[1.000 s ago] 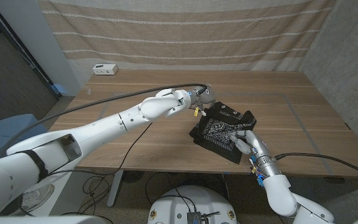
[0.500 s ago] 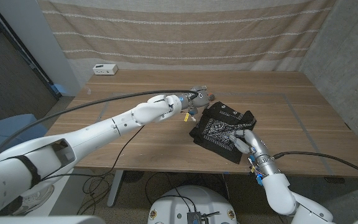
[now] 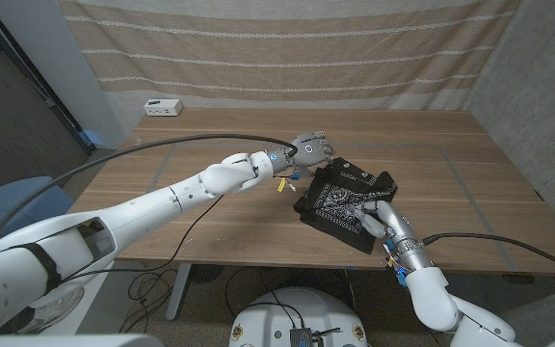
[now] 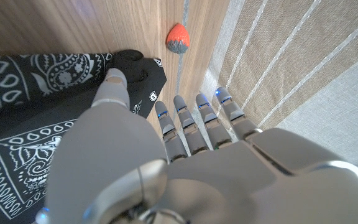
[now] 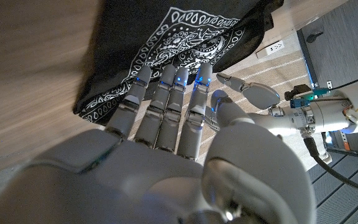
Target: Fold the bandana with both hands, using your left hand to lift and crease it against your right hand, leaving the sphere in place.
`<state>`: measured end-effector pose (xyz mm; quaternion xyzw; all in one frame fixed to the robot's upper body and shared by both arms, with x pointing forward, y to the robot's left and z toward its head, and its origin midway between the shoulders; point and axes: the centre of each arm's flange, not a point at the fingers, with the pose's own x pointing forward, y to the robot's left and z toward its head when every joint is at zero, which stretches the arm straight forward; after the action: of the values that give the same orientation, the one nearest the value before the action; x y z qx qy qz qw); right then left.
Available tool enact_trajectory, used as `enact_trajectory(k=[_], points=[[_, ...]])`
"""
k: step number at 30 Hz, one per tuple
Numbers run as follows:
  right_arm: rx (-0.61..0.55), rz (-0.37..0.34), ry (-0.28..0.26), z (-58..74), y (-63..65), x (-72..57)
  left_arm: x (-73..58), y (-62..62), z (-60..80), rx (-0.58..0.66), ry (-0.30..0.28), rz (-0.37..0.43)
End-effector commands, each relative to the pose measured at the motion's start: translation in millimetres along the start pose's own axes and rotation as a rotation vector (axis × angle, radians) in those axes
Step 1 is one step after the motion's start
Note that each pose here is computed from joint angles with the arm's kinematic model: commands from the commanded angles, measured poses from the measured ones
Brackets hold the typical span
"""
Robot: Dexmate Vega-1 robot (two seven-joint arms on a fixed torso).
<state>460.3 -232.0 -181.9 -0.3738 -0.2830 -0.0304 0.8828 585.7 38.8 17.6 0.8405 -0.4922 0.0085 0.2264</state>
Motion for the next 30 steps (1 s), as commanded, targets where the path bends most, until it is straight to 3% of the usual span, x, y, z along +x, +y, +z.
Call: enact_trajectory(k=[1, 9, 19, 30], points=[[-0.004, 0.006, 0.003, -0.9, -1.7, 2.2, 7.3, -4.6, 4.6, -0.022, -0.041, -0.005], [-0.004, 0.010, 0.012, -2.4, -2.3, 2.3, 16.7, -15.6, 12.7, -0.011, -0.040, 0.048], [-0.005, 0.014, 0.021, -4.6, -3.8, 3.9, 29.3, -26.9, 21.6, -0.020, -0.065, -0.005], [-0.006, 0.030, 0.029, -6.5, -5.5, 8.1, 39.3, -41.1, 26.9, -0.020, -0.040, 0.035]])
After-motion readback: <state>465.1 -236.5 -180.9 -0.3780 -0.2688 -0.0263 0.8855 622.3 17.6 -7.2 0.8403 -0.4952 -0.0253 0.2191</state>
